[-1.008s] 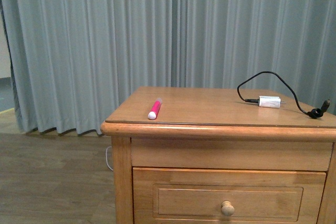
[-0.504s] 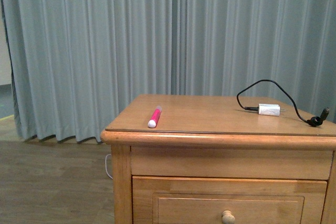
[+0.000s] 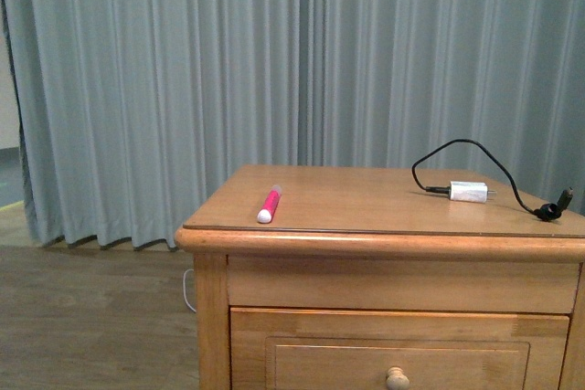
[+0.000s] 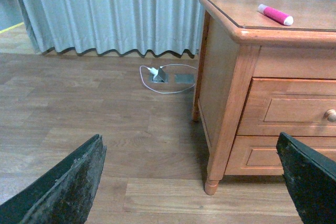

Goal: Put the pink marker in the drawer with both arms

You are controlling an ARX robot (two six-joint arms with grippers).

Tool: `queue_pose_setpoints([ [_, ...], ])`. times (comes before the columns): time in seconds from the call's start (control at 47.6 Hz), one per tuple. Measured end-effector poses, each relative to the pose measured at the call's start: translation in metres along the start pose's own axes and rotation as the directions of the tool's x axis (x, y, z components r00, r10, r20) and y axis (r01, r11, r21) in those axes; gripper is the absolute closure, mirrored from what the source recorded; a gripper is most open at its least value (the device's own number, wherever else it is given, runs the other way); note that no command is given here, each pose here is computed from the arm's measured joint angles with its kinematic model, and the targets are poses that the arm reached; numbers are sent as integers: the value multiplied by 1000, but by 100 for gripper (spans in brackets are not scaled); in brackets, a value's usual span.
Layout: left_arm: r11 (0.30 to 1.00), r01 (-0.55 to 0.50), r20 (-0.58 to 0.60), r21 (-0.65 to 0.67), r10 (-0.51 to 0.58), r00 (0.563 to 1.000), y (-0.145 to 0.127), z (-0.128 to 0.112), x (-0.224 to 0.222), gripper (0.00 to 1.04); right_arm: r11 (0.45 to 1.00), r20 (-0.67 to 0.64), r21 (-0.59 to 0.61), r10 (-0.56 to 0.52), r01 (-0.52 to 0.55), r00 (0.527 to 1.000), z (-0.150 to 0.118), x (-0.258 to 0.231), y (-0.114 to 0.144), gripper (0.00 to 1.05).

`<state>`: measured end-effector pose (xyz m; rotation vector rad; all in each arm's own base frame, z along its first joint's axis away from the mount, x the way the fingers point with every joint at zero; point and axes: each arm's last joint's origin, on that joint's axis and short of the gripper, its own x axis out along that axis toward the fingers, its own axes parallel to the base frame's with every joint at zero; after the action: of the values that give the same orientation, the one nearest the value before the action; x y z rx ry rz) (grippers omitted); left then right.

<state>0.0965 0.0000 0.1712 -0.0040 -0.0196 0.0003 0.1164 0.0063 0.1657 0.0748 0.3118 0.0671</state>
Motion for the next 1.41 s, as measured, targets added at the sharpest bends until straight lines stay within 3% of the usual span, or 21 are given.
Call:
queue_pose_setpoints([
  [0.147,1000,0,0,0,0,1000,0,0,0,6,999,-48,-15,45,-45,998,25,46,23,8],
  [0.42,1000,0,0,0,0,1000,0,0,0,6,994,-212,-70,65,-81,975,20,145,83,8],
  [0.735,1000,0,0,0,0,1000,0,0,0,6,987,-171,-133,72,-95,983,12,212,128,8],
  [1.029,1000,0,0,0,0,1000,0,0,0,6,986,-161,-149,57,-81,985,5,257,136,8],
  [1.407,1000,0,0,0,0,1000,0,0,0,6,990,-162,-139,-10,-13,987,-8,291,124,8],
])
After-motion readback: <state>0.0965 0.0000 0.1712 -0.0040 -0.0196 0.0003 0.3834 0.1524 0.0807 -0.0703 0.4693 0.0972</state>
